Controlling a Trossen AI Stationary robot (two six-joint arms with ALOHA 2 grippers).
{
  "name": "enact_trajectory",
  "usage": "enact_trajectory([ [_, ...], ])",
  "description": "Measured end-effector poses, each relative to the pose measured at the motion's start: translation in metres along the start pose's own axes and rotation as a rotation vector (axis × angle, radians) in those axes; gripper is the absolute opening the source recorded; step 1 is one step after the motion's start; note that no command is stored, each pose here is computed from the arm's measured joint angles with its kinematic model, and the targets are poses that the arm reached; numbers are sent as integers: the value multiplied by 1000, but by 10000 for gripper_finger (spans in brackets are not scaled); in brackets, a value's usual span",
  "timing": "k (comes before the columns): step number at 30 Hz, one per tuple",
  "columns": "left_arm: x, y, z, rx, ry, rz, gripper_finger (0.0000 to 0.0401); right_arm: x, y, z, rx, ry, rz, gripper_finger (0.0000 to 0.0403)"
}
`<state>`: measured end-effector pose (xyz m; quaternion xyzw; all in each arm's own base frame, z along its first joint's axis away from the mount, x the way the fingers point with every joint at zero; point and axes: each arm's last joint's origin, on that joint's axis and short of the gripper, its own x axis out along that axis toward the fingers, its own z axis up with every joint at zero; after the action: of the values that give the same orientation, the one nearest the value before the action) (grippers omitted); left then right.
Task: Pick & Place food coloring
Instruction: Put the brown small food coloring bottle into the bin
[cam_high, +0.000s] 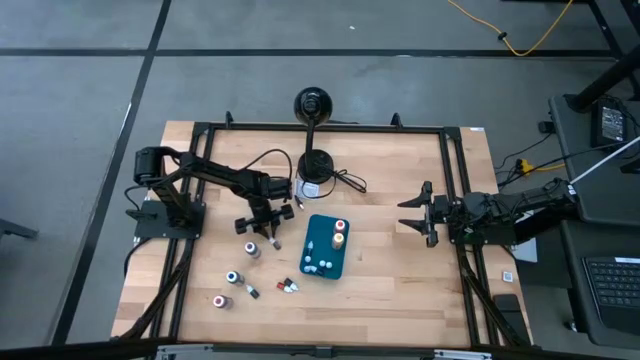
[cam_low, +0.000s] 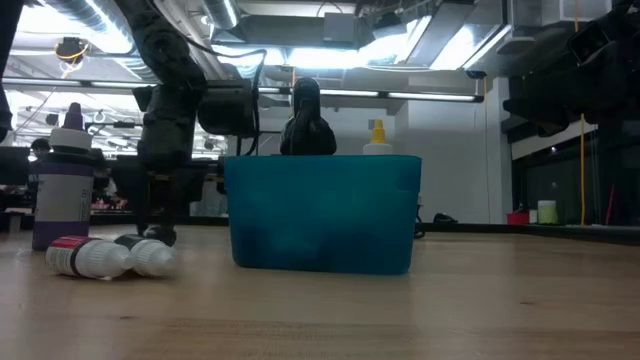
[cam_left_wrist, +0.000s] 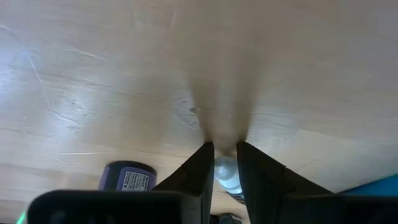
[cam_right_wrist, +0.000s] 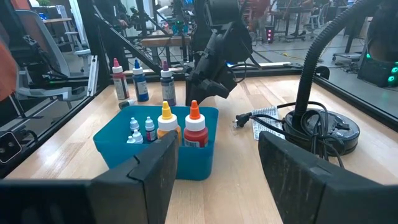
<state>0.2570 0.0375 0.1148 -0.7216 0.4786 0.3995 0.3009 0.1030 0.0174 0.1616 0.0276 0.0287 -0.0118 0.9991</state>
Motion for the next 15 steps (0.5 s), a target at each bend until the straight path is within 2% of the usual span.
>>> enact_trajectory([
  [8,0,-1,0,16,-1,-7,45,0,0,0,0,0,0,223],
  [15,0,-1,0,35,3,-4,53,0,0,0,0,0,0,223],
])
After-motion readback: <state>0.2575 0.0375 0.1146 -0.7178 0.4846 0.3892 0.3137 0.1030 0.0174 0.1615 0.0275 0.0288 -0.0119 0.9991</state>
